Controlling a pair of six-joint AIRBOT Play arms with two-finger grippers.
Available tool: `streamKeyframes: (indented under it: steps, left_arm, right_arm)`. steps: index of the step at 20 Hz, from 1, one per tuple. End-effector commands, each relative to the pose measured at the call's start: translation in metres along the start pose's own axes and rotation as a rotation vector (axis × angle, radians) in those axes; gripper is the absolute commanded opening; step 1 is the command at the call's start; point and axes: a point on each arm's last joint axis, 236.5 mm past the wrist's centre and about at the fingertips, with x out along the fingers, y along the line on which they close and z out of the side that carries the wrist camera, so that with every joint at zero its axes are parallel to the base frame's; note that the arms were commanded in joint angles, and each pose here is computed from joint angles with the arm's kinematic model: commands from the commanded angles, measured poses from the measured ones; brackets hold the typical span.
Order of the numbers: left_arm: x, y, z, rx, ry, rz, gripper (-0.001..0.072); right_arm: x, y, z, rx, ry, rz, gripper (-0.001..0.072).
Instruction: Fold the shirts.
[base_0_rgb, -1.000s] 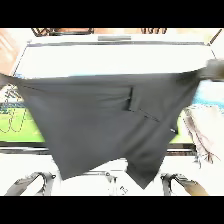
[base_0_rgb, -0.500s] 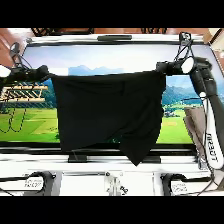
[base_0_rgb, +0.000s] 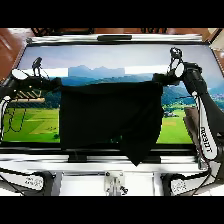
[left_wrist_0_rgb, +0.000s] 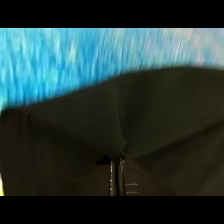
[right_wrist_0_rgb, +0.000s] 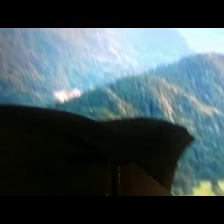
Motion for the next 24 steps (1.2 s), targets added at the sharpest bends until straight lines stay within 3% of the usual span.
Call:
streamKeyframes:
  steps: [1, 4, 8, 17, 18, 19, 20, 22, 24]
  left_arm:
    - [-0.018, -0.006, -0.066, 0.066, 0.291, -0.050, 0.0027]
    - [-0.019, 0.008, -0.102, 0.049, 0.437, 0.047, 0.0028]
    - [-0.021, 0.018, -0.116, 0.027, 0.488, 0.064, 0.0028]
    - [-0.012, 0.029, -0.122, 0.001, 0.518, 0.063, 0.0030]
    - [-0.012, 0.027, -0.122, 0.002, 0.516, 0.060, 0.0089]
    - [-0.014, 0.026, -0.122, -0.013, 0.521, 0.063, 0.0359]
    - [-0.020, 0.025, -0.123, -0.035, 0.538, 0.063, 0.0627]
    - [-0.041, 0.024, -0.126, -0.043, 0.583, 0.049, 0.0664]
    - [-0.065, 0.027, -0.129, -0.090, 0.601, 0.046, 0.0621]
  right_arm:
    - [-0.026, -0.020, -0.078, -0.038, 0.340, -0.068, 0.0061]
    - [-0.023, -0.022, -0.122, -0.031, 0.486, -0.069, 0.0061]
    - [-0.008, -0.018, -0.158, 0.002, 0.571, -0.049, 0.0061]
    - [0.007, -0.025, -0.134, 0.038, 0.447, -0.085, 0.0063]
    - [0.007, -0.025, -0.134, 0.039, 0.447, -0.084, 0.0146]
    - [0.004, -0.025, -0.136, 0.036, 0.459, -0.084, 0.0377]
    - [-0.002, -0.025, -0.139, 0.015, 0.476, -0.081, 0.0492]
    - [-0.025, -0.033, -0.148, -0.048, 0.527, -0.106, 0.0492]
    - [-0.053, -0.050, -0.161, -0.103, 0.605, -0.145, 0.0492]
